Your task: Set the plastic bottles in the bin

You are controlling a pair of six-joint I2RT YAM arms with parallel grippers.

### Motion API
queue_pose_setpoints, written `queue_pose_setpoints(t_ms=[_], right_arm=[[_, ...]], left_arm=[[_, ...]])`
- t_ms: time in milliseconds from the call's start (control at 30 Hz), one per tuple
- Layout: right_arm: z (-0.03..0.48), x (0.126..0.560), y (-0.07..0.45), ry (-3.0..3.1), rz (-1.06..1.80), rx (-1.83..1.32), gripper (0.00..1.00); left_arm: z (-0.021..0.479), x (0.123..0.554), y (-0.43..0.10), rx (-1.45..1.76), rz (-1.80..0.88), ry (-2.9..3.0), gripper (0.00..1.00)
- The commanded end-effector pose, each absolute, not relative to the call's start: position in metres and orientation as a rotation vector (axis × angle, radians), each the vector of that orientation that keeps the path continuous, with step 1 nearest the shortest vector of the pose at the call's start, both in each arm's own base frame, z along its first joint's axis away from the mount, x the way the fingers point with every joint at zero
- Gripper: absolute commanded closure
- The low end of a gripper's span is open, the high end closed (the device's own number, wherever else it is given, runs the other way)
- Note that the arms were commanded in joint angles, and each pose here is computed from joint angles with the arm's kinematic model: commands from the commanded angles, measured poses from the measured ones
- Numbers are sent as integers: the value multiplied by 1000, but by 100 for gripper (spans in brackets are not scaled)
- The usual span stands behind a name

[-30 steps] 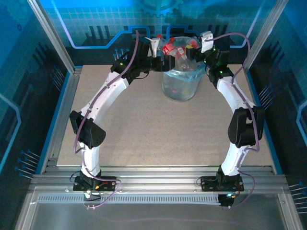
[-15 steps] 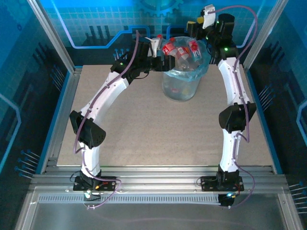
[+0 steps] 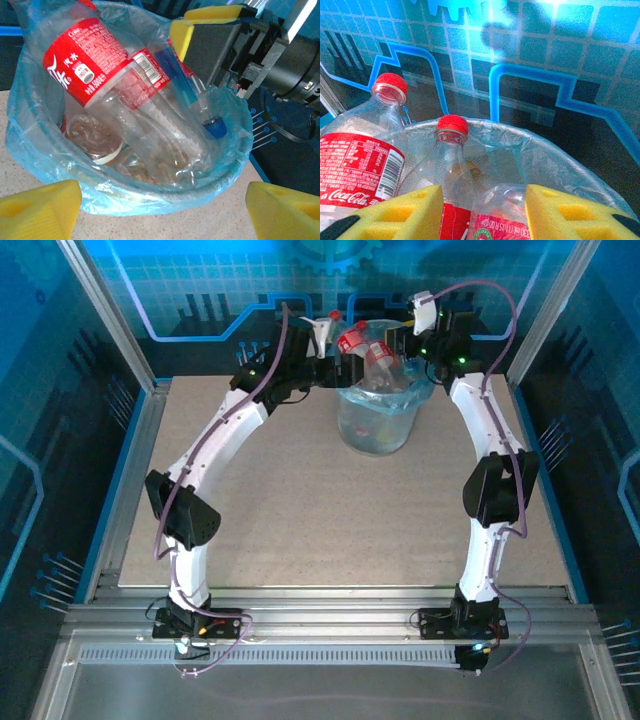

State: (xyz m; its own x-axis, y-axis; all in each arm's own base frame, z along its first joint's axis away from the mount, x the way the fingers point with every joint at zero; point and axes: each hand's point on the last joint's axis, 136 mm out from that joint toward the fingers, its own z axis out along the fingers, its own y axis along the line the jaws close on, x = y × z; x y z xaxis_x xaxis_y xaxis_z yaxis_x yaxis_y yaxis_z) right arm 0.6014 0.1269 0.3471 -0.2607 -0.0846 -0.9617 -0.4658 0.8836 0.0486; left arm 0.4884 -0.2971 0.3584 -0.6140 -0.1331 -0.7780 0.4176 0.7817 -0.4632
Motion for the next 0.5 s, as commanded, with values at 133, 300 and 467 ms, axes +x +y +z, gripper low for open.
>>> queue_pose_setpoints(t_ms=[133, 300, 467], right_arm=[[348, 602, 128, 1829, 392, -402, 34], [395, 584, 130, 1785, 404, -384, 15], [441, 548, 127, 1762, 399, -340, 7]], left_arm=[[343, 520, -287, 101, -781, 2102, 15], [354, 525, -284, 76, -766, 2067, 16], [374, 515, -267, 39, -713, 2025, 16]])
